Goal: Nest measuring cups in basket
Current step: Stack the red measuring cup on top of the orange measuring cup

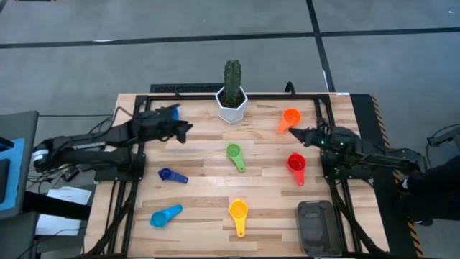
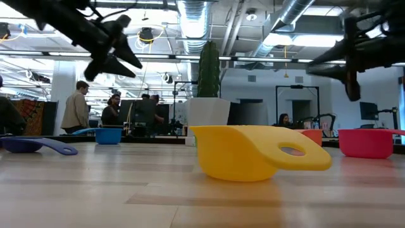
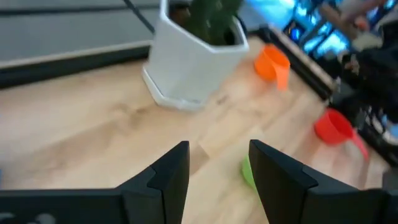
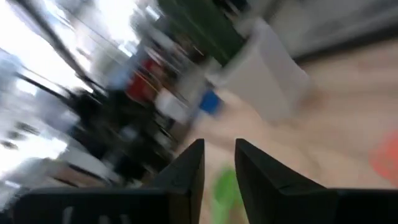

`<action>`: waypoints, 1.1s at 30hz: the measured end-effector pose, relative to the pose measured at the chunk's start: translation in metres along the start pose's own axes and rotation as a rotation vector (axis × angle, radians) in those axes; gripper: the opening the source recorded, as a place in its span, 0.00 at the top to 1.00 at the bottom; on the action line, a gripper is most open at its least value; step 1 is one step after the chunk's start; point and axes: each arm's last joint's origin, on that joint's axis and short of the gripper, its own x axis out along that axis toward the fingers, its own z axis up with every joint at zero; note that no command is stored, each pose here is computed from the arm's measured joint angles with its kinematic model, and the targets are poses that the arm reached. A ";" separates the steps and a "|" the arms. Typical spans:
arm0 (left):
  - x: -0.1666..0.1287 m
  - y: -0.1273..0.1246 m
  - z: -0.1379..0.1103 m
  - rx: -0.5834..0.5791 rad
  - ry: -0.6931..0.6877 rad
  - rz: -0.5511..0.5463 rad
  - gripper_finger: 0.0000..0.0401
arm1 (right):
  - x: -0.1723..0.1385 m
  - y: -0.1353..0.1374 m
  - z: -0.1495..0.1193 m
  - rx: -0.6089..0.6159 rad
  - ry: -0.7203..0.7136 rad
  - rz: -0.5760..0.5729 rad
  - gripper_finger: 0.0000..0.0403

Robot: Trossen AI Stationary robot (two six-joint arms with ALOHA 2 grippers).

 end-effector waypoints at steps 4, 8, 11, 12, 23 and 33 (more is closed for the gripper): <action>0.013 -0.008 -0.001 0.013 0.064 -0.011 0.61 | 0.001 0.010 0.005 -0.063 0.187 -0.209 0.68; 0.024 -0.017 -0.005 -0.017 0.109 -0.019 0.61 | 0.002 0.021 0.013 -0.134 0.326 -0.400 0.69; 0.032 -0.023 -0.015 -0.005 0.167 -0.022 0.61 | 0.008 0.031 0.018 -0.194 0.392 -0.474 0.69; 0.034 -0.025 -0.019 -0.009 0.185 -0.022 0.61 | 0.011 0.034 0.019 -0.215 0.405 -0.481 0.69; 0.035 -0.044 -0.046 -0.148 0.328 -0.059 0.63 | 0.041 0.039 0.013 -0.324 0.501 -0.509 0.72; 0.032 -0.041 -0.032 -0.229 0.260 -0.008 0.65 | 0.035 0.060 0.043 -0.293 0.292 -0.598 0.77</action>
